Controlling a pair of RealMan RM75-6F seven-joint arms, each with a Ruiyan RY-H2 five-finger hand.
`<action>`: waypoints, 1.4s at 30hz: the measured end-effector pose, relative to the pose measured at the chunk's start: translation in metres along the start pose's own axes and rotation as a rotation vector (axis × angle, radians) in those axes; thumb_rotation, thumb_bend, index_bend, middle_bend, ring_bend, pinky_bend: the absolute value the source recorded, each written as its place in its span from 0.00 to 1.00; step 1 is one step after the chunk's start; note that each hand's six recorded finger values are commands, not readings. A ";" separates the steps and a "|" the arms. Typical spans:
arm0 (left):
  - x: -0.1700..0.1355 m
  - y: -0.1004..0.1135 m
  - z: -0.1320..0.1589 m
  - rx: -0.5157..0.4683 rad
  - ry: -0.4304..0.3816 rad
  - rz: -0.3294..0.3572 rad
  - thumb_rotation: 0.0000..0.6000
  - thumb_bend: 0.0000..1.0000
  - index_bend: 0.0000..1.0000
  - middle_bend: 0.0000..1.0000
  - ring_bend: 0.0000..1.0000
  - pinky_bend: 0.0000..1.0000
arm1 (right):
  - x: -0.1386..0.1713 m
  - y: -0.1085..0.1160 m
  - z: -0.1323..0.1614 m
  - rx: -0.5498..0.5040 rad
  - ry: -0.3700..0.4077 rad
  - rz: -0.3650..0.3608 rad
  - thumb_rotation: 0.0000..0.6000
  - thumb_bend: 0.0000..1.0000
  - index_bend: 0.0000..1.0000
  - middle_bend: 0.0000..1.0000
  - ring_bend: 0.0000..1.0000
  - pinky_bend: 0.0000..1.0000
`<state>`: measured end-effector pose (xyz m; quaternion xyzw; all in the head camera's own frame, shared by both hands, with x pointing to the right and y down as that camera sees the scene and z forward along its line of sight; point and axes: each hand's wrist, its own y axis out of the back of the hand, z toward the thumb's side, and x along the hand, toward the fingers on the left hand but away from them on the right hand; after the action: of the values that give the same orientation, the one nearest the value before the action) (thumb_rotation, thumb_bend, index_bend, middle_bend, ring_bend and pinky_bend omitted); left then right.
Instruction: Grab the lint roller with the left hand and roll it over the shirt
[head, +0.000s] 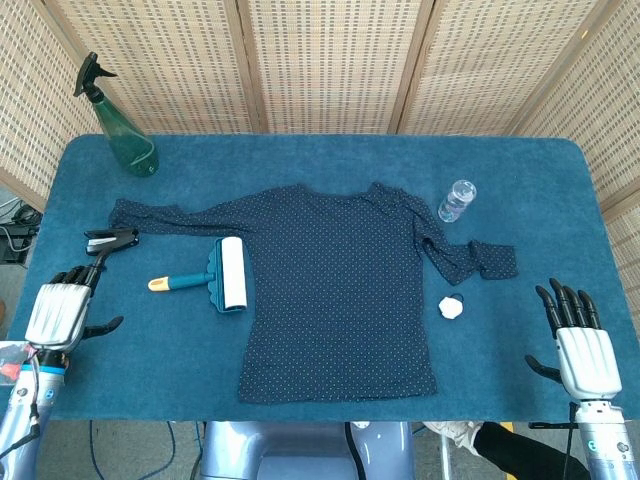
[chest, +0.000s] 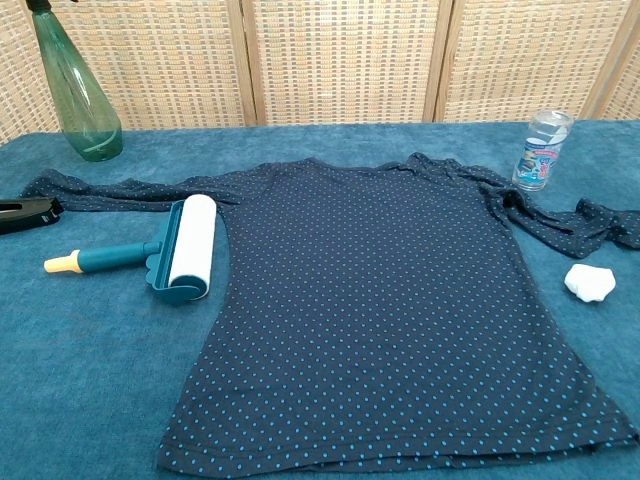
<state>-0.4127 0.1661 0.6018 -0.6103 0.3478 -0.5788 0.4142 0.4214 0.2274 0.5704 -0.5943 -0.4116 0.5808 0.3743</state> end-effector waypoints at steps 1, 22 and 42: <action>0.004 0.000 0.001 0.002 -0.003 -0.006 1.00 0.18 0.22 0.70 0.57 0.57 | 0.000 0.000 -0.001 -0.002 -0.003 -0.001 1.00 0.15 0.02 0.00 0.00 0.00; 0.095 -0.032 0.039 0.036 -0.035 -0.224 1.00 0.33 0.42 0.83 0.68 0.64 | -0.007 -0.007 -0.012 -0.012 -0.030 0.019 1.00 0.15 0.04 0.00 0.00 0.00; 0.115 -0.071 0.060 0.052 -0.016 -0.323 1.00 0.33 0.41 0.83 0.68 0.64 | -0.009 -0.010 -0.015 -0.024 -0.035 0.028 1.00 0.15 0.04 0.00 0.00 0.00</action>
<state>-0.3472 0.0976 0.7147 -0.6519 0.2267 -0.6417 0.3344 0.4359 0.2239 0.5840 -0.5942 -0.4165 0.5913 0.3520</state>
